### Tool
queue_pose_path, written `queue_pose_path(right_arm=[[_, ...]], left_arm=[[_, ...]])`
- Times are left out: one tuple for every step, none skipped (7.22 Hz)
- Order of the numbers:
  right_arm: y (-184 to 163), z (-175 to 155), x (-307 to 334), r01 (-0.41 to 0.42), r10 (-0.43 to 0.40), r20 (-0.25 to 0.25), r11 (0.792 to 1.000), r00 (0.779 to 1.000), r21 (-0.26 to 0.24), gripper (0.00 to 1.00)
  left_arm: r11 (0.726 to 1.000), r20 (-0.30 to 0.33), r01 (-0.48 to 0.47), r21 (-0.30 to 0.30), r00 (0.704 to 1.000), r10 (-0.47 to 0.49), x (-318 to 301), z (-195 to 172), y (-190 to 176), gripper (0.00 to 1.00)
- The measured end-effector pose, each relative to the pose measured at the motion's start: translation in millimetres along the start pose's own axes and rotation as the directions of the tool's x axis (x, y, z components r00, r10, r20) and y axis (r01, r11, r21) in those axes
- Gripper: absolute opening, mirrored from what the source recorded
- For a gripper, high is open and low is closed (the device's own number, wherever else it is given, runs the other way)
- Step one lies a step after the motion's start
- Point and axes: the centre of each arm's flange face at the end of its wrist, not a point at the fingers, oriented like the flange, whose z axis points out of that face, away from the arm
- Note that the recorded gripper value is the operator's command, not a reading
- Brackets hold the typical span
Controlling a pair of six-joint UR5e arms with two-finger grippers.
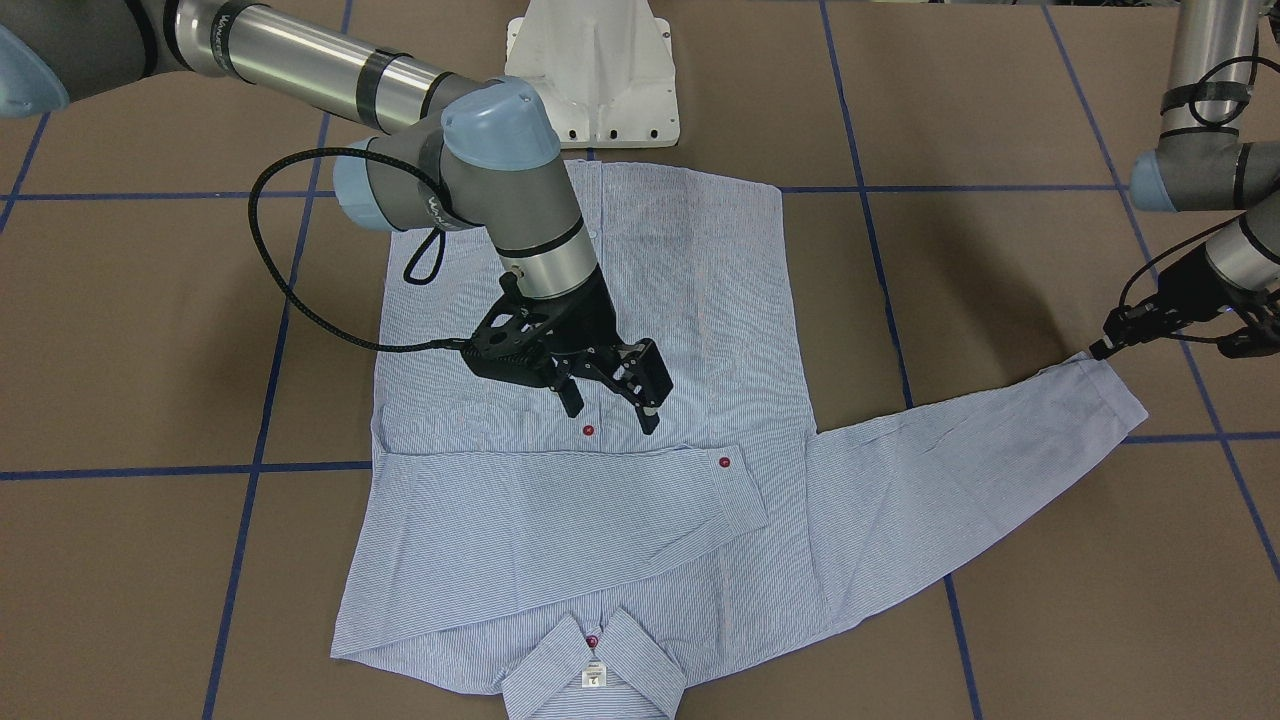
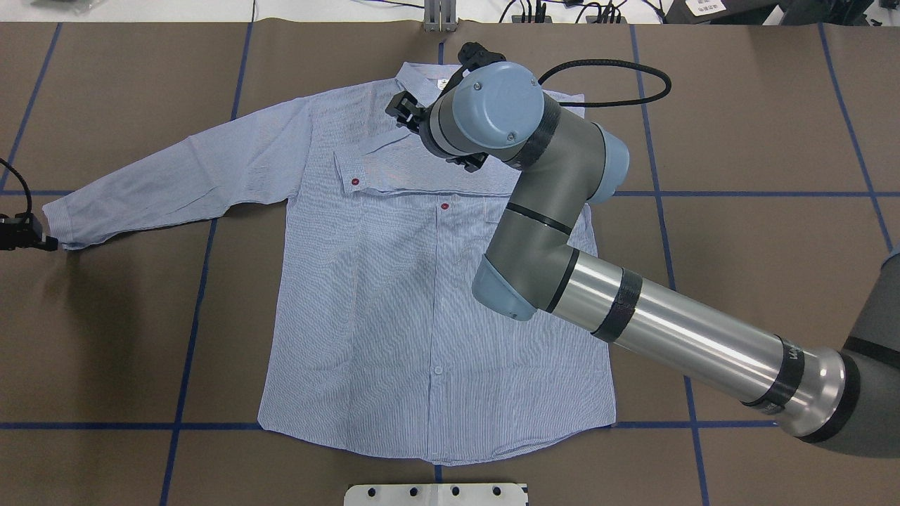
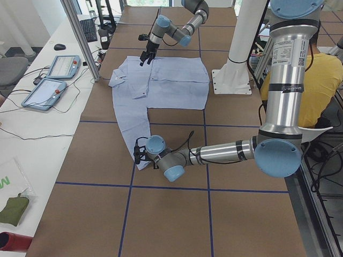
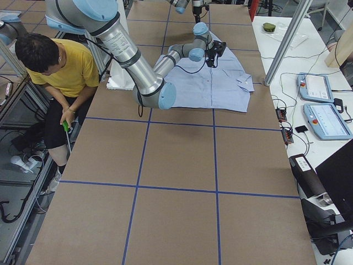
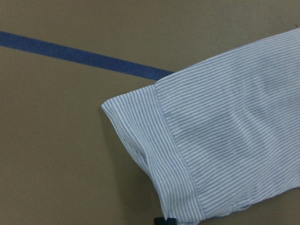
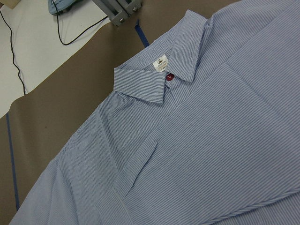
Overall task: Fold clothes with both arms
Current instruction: 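Fold the sleeve across with the left gripper while the right moves to the shoulder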
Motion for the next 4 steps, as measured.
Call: queue_pose_path(right_arm=[[-9.8, -4.4, 4.4, -0.005, 0.005, -0.001, 1.000, 1.000, -0.001, 0.99], [-27.6, -10.6, 19.9, -0.013, 0.013, -0.008, 1.000, 1.000, -0.010, 0.99], [-50.0, -19.4, 41.2, -0.018, 0.018, -0.017, 1.000, 1.000, -0.020, 0.99], [-69.9, -28.9, 62.5, -0.014, 0.013, -0.025, 1.000, 1.000, -0.023, 1.00]], left_arm=[[1.000, -0.043, 0.001, 0.001, 0.999, -0.001, 32.1, -10.9, -2.9, 0.00], [1.000, -0.092, 0.004, 0.010, 0.996, -0.003, 74.1, -19.8, -13.7, 0.00], [1.000, -0.138, 0.003, 0.027, 0.990, 0.001, 128.3, -26.2, -35.2, 0.00], [0.999, -0.175, -0.012, 0.041, 0.984, 0.019, 194.3, -32.1, -60.5, 0.00]])
